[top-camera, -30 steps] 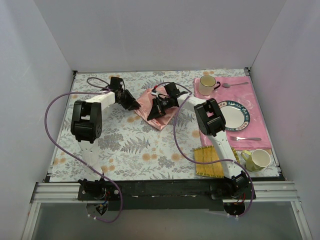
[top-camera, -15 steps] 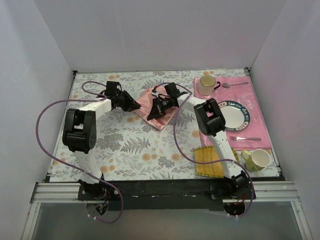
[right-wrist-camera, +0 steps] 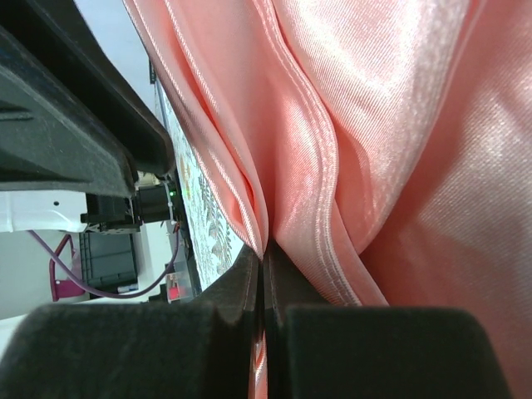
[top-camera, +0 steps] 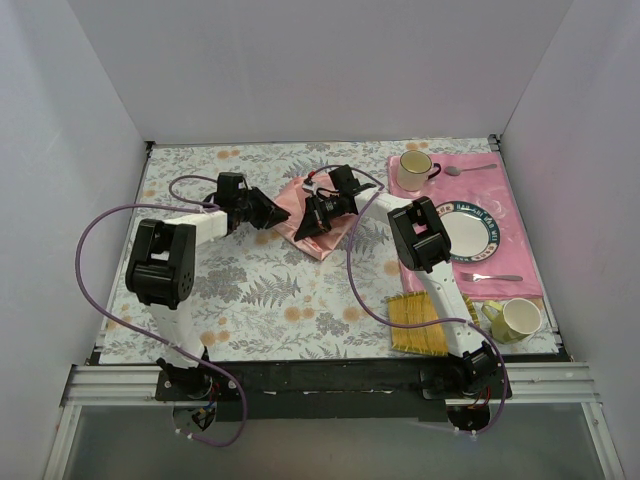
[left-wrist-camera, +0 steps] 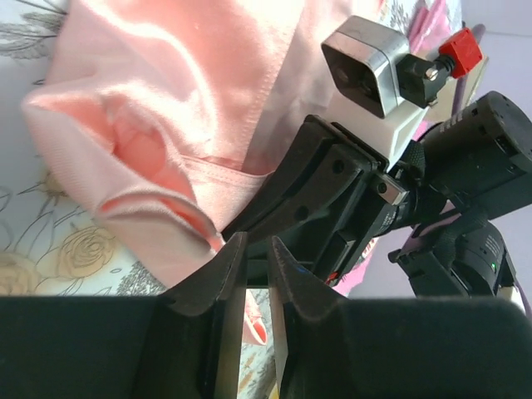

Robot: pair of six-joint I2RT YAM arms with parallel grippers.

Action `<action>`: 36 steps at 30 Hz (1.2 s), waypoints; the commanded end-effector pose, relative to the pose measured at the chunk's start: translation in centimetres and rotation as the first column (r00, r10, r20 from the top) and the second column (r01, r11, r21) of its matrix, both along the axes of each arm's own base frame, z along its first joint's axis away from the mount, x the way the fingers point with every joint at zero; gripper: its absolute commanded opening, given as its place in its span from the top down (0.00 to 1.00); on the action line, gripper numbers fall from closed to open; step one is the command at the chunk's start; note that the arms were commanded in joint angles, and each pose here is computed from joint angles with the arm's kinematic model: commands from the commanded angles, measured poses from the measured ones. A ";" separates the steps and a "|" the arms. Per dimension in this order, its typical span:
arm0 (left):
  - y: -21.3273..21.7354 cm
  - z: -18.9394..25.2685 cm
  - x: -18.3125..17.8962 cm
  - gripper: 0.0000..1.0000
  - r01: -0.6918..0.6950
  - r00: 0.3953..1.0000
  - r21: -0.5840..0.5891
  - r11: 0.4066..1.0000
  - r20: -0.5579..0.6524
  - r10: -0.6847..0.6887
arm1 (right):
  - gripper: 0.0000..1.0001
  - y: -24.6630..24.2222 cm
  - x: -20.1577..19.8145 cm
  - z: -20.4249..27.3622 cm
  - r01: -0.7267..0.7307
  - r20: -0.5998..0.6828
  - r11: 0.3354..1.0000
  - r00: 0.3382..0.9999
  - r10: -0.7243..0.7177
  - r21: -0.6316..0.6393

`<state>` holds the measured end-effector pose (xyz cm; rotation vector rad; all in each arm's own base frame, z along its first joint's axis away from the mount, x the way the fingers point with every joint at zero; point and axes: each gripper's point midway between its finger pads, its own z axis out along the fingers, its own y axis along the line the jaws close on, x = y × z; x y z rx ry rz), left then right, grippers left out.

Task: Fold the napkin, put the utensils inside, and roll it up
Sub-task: Roll the napkin with the utensil

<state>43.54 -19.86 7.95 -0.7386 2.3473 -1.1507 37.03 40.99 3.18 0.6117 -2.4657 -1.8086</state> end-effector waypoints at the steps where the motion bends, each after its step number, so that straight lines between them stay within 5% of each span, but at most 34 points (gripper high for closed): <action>1: 2.5 3.0 -1.0 0.84 -0.079 0.997 0.125 0.989 0.030 0.076 | 0.99 -1.5 1.1 -3.8 0.056 0.014 0.994 0.998 -0.055 -0.097; 14: 3.2 0.1 -1.6 0.84 -0.101 0.988 0.137 0.985 -0.103 0.116 | 0.99 -1.5 1.3 -3.8 0.055 0.013 0.994 0.998 -0.054 -0.095; 22: 0.7 0.7 0.1 0.88 -0.068 0.998 0.001 0.998 -0.011 0.068 | 0.99 -1.6 1.1 -4.2 0.051 0.005 0.994 0.999 -0.051 -0.095; 36: -0.3 -2.2 2.0 0.89 -0.048 0.999 -0.017 0.999 -0.007 0.048 | 0.99 -1.8 0.9 -4.5 0.044 -0.002 0.994 0.999 -0.044 -0.099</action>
